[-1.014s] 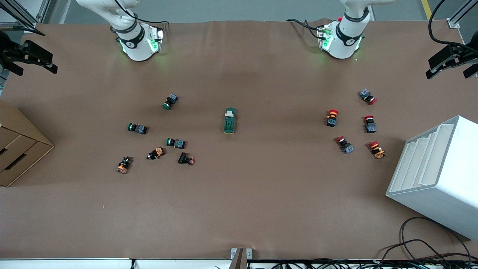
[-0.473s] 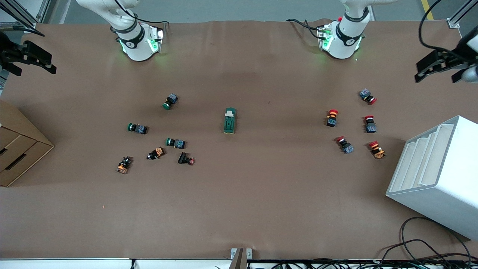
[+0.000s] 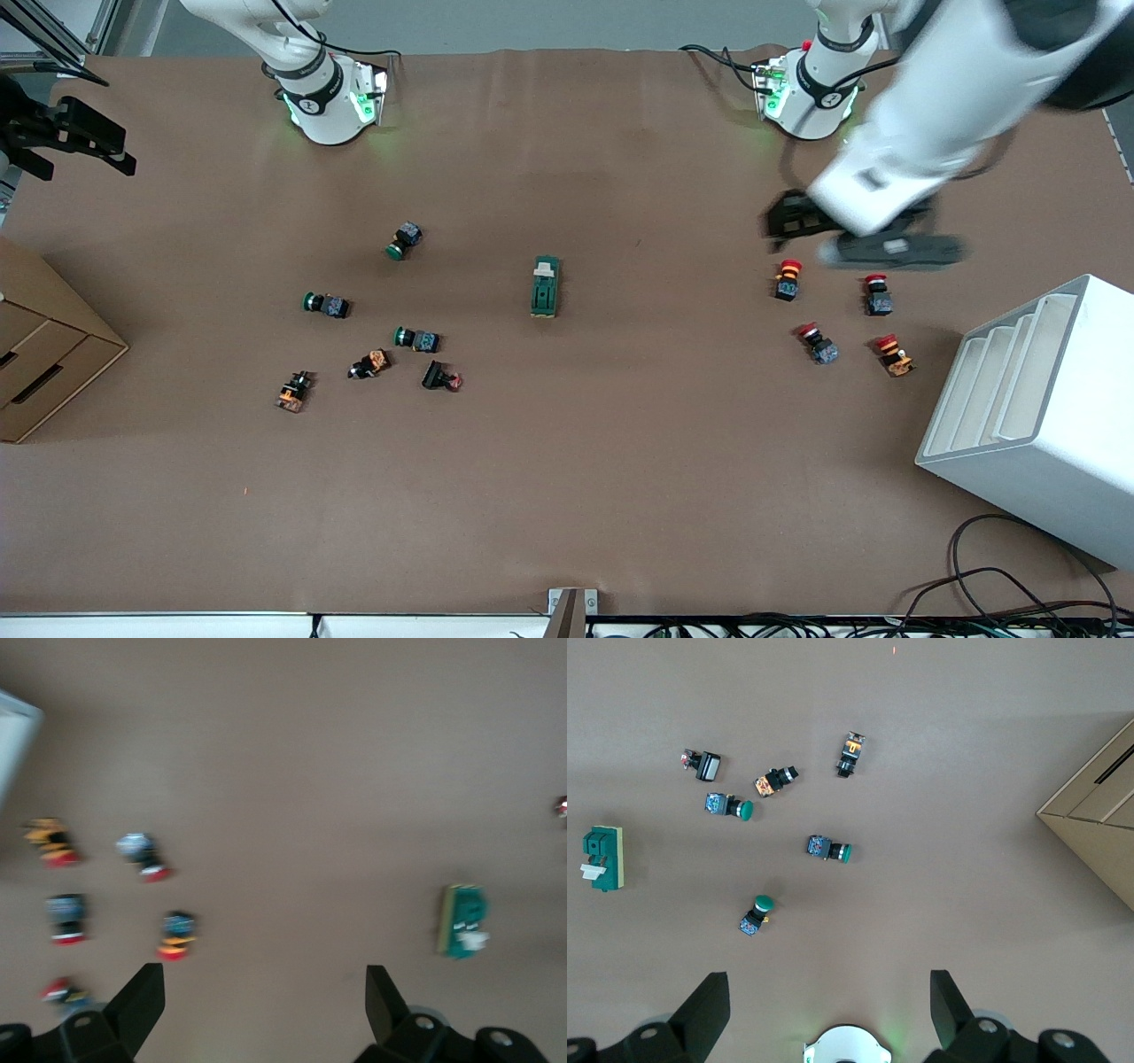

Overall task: Close load switch with both arms
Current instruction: 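Move the left gripper over the green switch and lower onto its base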

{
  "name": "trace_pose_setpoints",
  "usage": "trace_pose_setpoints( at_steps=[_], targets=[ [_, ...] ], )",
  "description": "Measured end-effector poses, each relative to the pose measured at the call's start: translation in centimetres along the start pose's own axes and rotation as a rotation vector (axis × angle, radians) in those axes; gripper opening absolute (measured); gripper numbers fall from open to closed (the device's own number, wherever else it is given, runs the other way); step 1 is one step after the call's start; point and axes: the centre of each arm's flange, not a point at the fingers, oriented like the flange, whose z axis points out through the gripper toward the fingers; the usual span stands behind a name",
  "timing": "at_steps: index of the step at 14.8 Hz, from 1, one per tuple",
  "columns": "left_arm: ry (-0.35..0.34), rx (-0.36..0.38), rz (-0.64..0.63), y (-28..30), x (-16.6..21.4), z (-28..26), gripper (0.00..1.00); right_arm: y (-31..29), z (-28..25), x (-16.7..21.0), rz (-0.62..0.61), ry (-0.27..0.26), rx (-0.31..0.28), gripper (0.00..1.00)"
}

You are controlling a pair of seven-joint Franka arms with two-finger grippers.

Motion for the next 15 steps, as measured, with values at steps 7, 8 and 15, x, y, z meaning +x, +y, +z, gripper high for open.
trace_pose_setpoints(
  at_steps=[7, 8, 15],
  targets=[
    [0.098, 0.047, -0.088, 18.2, -7.8, 13.5, 1.0, 0.0, 0.0, 0.0, 0.0, 0.0, 0.0, 1.0],
    [0.122, 0.074, -0.103, 20.1, -9.3, 15.7, 1.0, 0.0, 0.0, 0.0, 0.0, 0.0, 0.0, 1.0],
    [0.269, 0.19, -0.163, 27.3, -18.9, 27.7, 1.0, 0.1, -0.2, 0.0, 0.002, 0.004, -0.002, 1.0]
  ],
)
